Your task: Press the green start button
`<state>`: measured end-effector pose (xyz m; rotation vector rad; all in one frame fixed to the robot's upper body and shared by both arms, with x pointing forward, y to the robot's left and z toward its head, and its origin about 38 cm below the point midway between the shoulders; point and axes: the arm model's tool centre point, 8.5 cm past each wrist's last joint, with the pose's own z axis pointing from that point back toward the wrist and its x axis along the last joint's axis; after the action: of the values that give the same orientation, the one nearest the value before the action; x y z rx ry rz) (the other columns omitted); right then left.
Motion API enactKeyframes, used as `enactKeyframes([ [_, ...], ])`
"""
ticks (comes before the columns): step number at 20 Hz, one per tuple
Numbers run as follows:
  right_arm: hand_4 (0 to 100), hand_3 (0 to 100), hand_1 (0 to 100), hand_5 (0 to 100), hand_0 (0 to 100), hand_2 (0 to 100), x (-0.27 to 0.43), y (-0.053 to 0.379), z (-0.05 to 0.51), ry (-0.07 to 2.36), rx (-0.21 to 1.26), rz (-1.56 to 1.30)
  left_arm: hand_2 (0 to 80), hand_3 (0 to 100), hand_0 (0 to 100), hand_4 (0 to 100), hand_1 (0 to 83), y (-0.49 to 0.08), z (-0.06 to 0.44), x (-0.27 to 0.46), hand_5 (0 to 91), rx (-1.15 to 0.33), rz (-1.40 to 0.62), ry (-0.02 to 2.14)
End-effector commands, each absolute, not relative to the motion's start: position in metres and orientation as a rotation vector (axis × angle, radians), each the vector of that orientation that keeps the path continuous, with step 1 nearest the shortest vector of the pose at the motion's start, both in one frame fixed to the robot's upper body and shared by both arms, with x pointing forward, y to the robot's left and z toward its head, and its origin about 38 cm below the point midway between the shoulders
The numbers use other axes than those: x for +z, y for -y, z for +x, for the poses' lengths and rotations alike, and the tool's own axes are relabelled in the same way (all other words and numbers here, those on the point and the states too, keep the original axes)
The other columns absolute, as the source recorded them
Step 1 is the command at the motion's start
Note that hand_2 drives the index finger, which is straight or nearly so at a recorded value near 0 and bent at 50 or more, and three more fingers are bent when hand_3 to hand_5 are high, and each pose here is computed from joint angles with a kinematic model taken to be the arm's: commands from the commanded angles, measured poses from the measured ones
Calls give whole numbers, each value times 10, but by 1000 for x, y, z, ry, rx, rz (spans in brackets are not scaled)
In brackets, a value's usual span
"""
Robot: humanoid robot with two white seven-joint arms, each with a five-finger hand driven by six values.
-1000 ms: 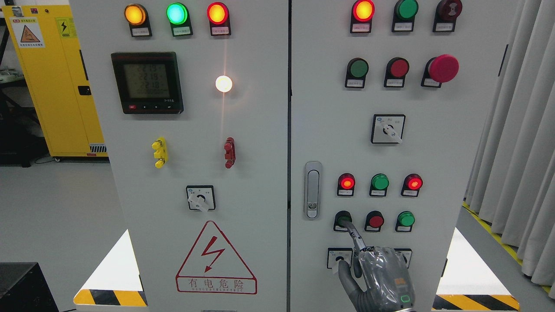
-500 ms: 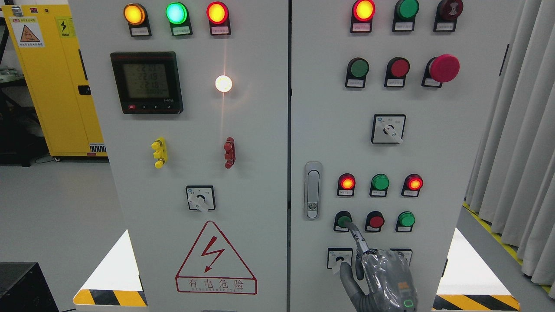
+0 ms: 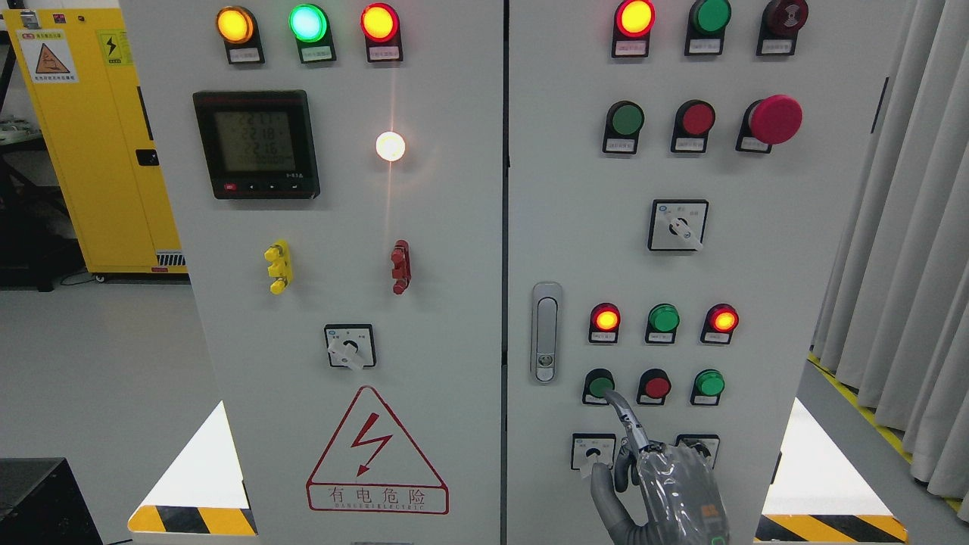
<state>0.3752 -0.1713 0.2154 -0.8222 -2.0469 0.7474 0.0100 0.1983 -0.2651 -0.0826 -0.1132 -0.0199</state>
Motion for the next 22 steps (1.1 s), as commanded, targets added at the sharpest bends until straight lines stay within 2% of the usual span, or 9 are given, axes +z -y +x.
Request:
enactKeyframes([
  [1,430,341,800,489,738,0,221,162,344,2161,498,-428,0,0,120,0,556,-199,10,-265,0,-21,-83,113],
  [2,337,264,793,365,741,0,217,162,336,2159,450,-346,0,0,120,0,556,-199,10,-265,0,-19,-83,113],
  [5,183,107,779,184,735,0,210,165,327,2139,359,-234,0,0,120,0,556,-198,10,-265,0,-19,-84,113],
  [6,162,93,774,168,737,0,208,166,324,2135,331,-202,0,0,120,0,556,-198,10,-265,0,-19,-84,113],
  [8,28,0,751,33,750,0,203,167,320,2121,276,-142,0,0,120,0,556,-198,10,-265,0,-21,-85,113],
  [10,0,0,739,0,754,0,197,168,317,2105,255,-133,0,0,120,0,556,-199,10,-265,0,-21,-83,113],
  [22,0,0,711,0,679,0,180,167,292,2103,241,-112,0,0,120,0,556,-198,10,-265,0,-19,-84,113],
])
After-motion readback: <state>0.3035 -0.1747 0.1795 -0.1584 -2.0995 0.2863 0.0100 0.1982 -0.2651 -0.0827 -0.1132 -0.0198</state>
